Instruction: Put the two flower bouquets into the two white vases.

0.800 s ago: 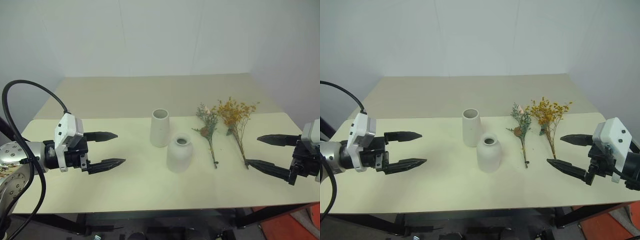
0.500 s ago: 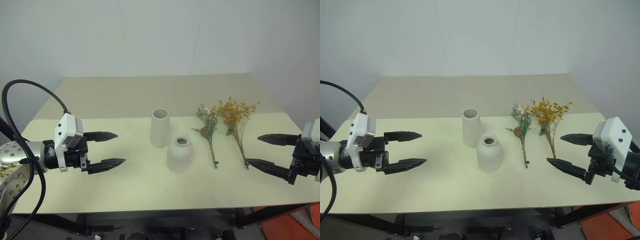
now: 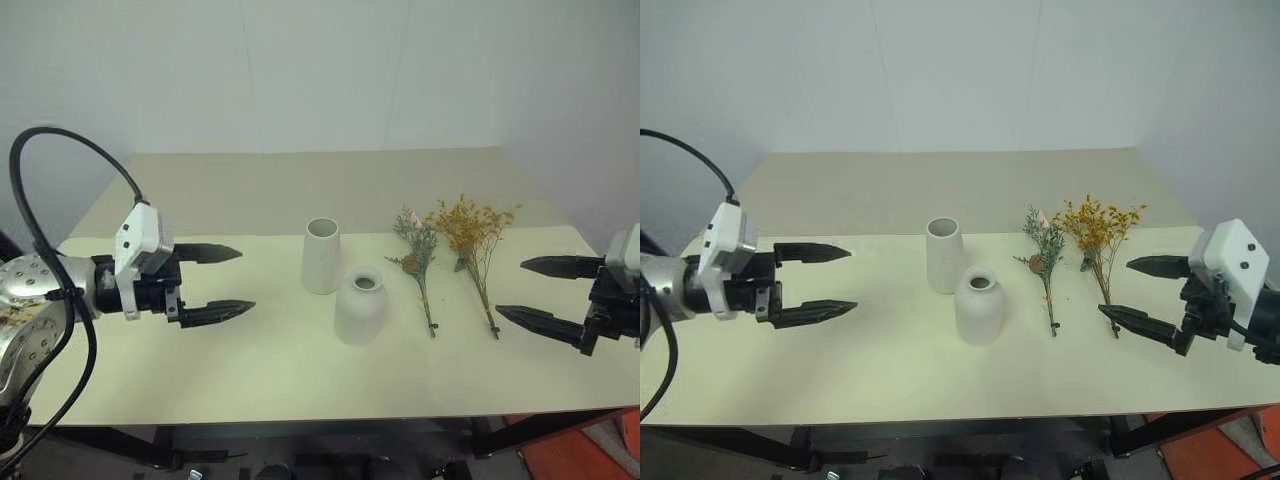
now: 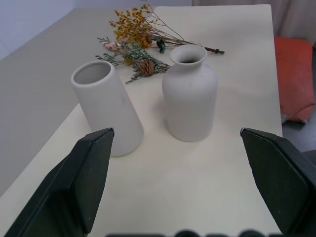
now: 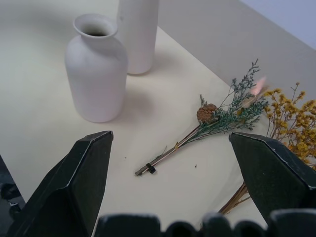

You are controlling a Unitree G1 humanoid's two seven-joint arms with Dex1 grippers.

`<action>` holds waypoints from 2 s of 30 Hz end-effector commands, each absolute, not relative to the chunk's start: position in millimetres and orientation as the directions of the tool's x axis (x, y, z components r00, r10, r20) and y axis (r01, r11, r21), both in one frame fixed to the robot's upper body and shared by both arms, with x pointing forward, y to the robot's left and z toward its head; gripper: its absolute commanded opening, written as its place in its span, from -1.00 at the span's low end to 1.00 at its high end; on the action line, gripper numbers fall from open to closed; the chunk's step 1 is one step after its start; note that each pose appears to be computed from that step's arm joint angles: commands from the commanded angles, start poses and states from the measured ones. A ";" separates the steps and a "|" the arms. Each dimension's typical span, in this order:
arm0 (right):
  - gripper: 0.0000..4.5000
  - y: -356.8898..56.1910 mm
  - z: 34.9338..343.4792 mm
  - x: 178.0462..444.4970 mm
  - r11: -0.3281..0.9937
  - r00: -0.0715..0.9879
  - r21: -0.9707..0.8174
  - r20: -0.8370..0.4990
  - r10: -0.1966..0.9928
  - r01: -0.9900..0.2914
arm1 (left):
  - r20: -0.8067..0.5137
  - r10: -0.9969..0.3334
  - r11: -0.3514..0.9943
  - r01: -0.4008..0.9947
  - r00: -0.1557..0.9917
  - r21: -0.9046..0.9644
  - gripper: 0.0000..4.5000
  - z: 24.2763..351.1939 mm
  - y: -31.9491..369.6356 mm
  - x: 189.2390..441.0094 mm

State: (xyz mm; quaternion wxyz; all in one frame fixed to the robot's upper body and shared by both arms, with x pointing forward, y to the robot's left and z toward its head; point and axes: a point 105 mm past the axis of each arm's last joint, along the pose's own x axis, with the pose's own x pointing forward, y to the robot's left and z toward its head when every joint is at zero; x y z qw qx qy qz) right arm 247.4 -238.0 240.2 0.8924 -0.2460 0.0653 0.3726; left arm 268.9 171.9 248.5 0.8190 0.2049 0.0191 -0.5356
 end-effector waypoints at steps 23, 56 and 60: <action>0.98 -281.6 204.5 352.9 0.950 0.788 -0.172 -0.606 0.108 -0.262 | -0.343 -0.923 0.105 0.972 0.174 0.210 1.00 299.0 31.3 331.2; -1.00 -281.7 143.8 393.9 0.927 0.585 -0.172 -0.809 0.061 -0.333 | -0.394 -0.897 0.111 0.965 0.201 0.238 1.00 284.1 33.2 326.5; -1.00 -285.9 168.5 397.9 0.965 0.657 -0.115 -0.750 0.073 -0.238 | -0.378 -0.894 0.164 0.961 0.241 0.224 1.00 282.8 49.0 329.2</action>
